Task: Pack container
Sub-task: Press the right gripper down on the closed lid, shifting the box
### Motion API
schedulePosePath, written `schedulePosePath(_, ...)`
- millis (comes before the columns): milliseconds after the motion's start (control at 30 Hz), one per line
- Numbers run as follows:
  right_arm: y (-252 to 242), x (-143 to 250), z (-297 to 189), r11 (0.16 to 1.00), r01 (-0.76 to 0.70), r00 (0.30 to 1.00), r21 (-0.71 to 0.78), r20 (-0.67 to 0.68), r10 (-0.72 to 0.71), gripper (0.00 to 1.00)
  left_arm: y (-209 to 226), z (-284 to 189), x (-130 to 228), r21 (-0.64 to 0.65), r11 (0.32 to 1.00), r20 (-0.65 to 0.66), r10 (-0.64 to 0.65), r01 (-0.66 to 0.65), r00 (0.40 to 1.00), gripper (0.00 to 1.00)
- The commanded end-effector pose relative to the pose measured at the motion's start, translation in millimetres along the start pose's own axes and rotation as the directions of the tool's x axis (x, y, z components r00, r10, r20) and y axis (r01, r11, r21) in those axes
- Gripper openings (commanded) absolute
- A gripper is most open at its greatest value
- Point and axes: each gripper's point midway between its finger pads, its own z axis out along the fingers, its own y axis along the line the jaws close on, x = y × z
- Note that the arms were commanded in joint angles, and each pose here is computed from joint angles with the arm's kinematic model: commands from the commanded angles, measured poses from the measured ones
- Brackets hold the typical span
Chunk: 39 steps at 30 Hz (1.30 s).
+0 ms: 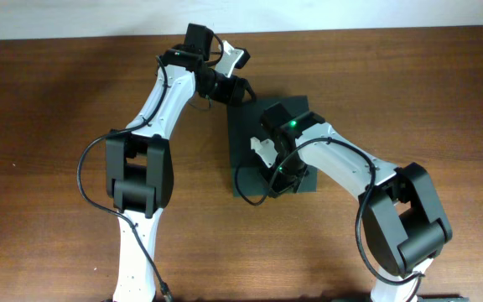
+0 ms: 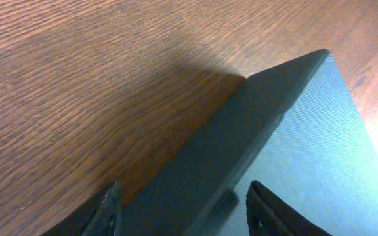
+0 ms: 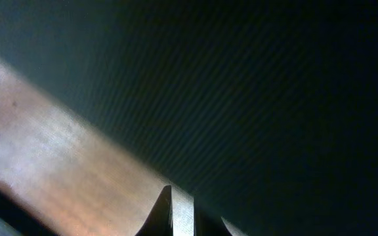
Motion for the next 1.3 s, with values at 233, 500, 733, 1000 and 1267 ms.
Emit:
schedulePosePath(233, -52, -17, -7, 0.942, -0.164, 0.983, 0.291, 0.132, 0.130, 0.04, -16, 0, -1, 0.103, 0.995, 0.012, 0.010, -0.011, 1.000, 0.52)
schedulePosePath(500, -58, -50, -15, 0.929, -0.139, 0.966, 0.342, 0.254, 0.052, 0.04, -38, -3, -5, 0.228, 0.973, 0.037, 0.014, -0.022, 0.999, 0.52)
schedulePosePath(733, -28, -93, -19, 0.949, -0.064, 0.918, 0.309, 0.392, -0.065, 0.04, -39, -4, -5, 0.240, 0.971, 0.039, 0.013, -0.022, 0.999, 0.52)
schedulePosePath(1000, -10, -112, -23, 0.951, -0.035, 0.881, 0.308, 0.458, -0.116, 0.04, -39, -4, -5, 0.238, 0.971, 0.039, 0.014, -0.022, 0.999, 0.49)
schedulePosePath(1267, -32, -106, -62, 0.918, -0.083, 0.879, 0.388, 0.462, -0.115, 0.04, 0, -27, -12, 0.177, 0.981, 0.076, -0.099, 0.085, 0.992, 0.68)
